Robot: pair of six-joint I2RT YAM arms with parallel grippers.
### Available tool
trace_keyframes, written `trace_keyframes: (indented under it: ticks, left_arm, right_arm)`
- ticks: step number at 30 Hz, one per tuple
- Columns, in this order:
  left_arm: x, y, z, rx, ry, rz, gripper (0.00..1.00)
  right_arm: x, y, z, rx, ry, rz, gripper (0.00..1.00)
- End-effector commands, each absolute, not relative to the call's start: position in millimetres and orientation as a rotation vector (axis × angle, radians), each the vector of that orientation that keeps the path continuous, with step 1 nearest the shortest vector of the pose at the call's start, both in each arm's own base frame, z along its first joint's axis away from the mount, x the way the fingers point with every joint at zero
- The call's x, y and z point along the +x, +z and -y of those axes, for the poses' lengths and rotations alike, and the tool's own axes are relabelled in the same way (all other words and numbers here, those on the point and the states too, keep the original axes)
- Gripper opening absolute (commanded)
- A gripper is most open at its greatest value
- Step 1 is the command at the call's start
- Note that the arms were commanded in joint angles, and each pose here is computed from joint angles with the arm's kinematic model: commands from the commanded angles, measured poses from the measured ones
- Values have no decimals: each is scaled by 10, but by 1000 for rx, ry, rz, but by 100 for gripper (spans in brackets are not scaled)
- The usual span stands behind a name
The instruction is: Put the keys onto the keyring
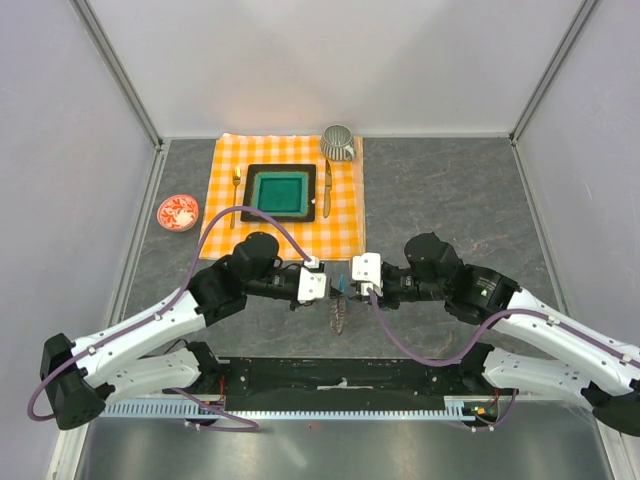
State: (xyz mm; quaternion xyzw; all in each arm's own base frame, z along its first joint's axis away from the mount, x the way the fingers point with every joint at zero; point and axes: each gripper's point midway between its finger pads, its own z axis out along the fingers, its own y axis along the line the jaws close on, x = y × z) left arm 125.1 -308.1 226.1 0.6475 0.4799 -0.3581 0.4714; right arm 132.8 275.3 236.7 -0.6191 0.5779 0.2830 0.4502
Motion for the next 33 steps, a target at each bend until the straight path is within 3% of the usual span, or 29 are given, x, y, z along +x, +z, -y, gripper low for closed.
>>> trace_keyframes:
  ticks: [1,11,18,33]
  left_arm:
    - [1202,2561,3164,1600,-887,-1027,2]
    - [1148,2569,3172,1613,-915,-1008,2]
    - [1145,2530,3171,1623,-921,-1021,2]
    - [1321,2436,3177,1578,-867,-1190,2]
  right_arm:
    - [1291,2512,-2803,-1551,727,-1366,38]
    - [1294,2491,-2826,-1561,730,-1367,27]
    - [1303,2531,-2840,-1555,729,-1363,0]
    - [1301,2567,-2842,-1554,732,-1355,0]
